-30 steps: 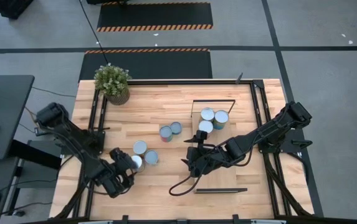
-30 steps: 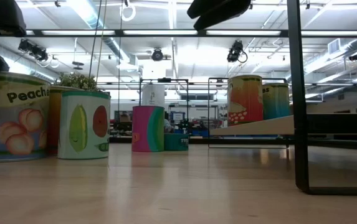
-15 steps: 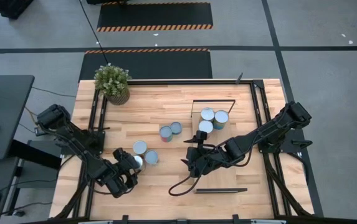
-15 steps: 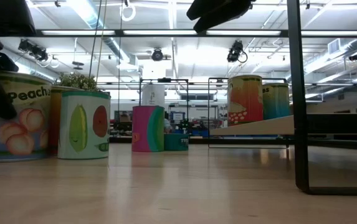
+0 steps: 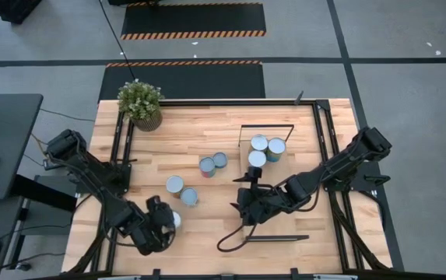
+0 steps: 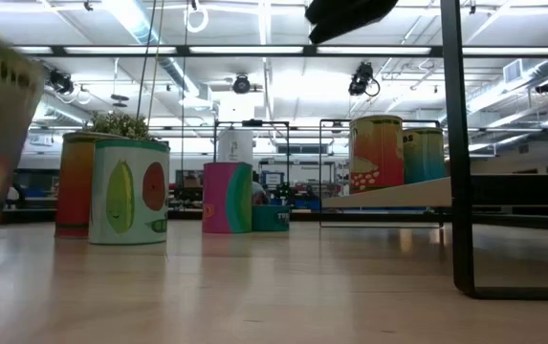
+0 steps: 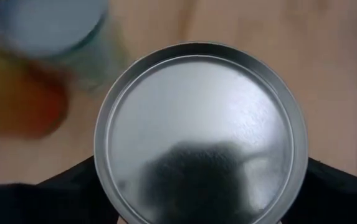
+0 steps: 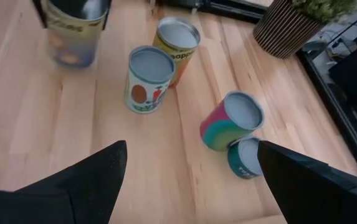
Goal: Pick and place cans onto a shelf
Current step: Put the canned peaches on the shelf
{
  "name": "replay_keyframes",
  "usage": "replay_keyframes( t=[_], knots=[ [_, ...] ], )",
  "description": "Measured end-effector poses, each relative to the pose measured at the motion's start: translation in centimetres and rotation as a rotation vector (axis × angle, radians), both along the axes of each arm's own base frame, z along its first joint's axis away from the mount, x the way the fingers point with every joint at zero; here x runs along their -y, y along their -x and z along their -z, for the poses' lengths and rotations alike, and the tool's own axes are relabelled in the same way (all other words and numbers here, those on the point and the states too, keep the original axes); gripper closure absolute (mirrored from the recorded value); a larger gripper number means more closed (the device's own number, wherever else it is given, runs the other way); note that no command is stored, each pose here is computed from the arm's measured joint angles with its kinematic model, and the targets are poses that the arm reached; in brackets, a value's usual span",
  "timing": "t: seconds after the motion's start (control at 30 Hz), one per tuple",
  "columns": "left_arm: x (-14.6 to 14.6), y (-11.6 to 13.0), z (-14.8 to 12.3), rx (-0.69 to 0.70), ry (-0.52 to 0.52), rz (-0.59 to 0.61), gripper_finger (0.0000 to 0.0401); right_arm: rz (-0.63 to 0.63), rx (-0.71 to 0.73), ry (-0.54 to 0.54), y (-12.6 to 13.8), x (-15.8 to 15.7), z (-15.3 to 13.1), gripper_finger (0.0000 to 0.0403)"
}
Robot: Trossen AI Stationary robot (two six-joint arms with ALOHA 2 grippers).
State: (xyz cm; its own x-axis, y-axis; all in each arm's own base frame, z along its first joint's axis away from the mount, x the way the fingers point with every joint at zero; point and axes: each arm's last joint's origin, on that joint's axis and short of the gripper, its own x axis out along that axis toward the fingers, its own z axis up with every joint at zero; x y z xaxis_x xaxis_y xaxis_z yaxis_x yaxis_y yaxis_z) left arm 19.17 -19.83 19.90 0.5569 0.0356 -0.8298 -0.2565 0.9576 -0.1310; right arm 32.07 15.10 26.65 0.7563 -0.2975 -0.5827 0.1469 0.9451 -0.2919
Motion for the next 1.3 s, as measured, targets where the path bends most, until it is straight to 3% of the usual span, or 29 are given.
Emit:
replay_keyframes(
  t=[0.4,0.63,0.77,0.97,1.3],
  knots=[
    [-2.3,-6.2,-2.5,0.342,-0.042,0.076,0.0079,-0.013,0.008,0.01,2.7,0.4,-2.8,0.0035],
    [-5.3,-9.5,-2.6,0.419,-0.067,0.037,0.0079,0.027,-0.028,-0.044,5.5,1.0,-4.3,0.0035],
    [-6.3,-11.6,-1.6,0.468,-0.064,0.032,0.0079,0.036,-0.035,-0.056,6.4,1.0,-3.7,0.0035],
    [-7.8,-14.7,-0.4,0.45,-0.065,0.012,0.0079,0.043,-0.014,-0.102,8.1,1.1,-4.2,0.0035],
    [-8.5,-21.0,-0.5,0.388,-0.164,0.132,0.0079,0.041,0.004,-0.121,9.4,1.6,-5.3,0.0035]
  ],
)
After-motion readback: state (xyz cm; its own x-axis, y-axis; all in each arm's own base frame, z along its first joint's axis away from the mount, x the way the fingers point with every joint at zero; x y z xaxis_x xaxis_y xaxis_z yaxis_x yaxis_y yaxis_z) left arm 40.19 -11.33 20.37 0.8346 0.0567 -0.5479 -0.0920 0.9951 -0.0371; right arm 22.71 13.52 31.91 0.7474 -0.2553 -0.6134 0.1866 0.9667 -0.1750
